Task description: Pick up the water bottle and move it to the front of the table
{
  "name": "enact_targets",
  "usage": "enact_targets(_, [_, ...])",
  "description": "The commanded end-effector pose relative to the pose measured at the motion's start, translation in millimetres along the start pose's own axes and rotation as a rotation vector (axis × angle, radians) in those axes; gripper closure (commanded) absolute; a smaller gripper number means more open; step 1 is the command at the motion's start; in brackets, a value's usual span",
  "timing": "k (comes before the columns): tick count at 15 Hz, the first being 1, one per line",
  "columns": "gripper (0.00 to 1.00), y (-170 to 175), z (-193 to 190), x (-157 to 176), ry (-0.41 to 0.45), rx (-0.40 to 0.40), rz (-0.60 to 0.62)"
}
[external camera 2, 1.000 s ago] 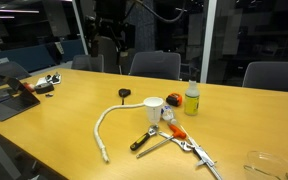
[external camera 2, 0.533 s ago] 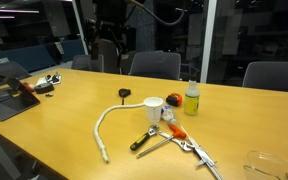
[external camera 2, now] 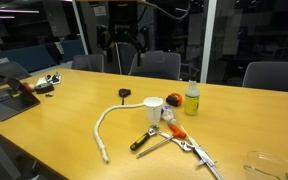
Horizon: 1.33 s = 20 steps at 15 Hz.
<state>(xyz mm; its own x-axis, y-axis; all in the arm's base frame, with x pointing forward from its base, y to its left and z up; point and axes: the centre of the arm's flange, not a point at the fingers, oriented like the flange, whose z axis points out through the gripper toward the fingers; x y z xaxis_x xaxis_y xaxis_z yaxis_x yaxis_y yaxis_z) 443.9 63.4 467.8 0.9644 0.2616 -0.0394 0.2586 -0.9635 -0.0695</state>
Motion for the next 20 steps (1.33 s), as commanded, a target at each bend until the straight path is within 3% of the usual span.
enact_targets(1, [0.00,21.2,17.0,24.9,0.069,-0.013,-0.067])
enact_targets(4, [0.00,41.5,36.6,42.1,0.091,-0.003,-0.116])
enact_targets(11, [0.00,96.9,91.7,62.2,0.039,0.065,-0.372])
enact_targets(20, [0.00,150.7,145.3,100.1,-0.017,0.083,-0.520])
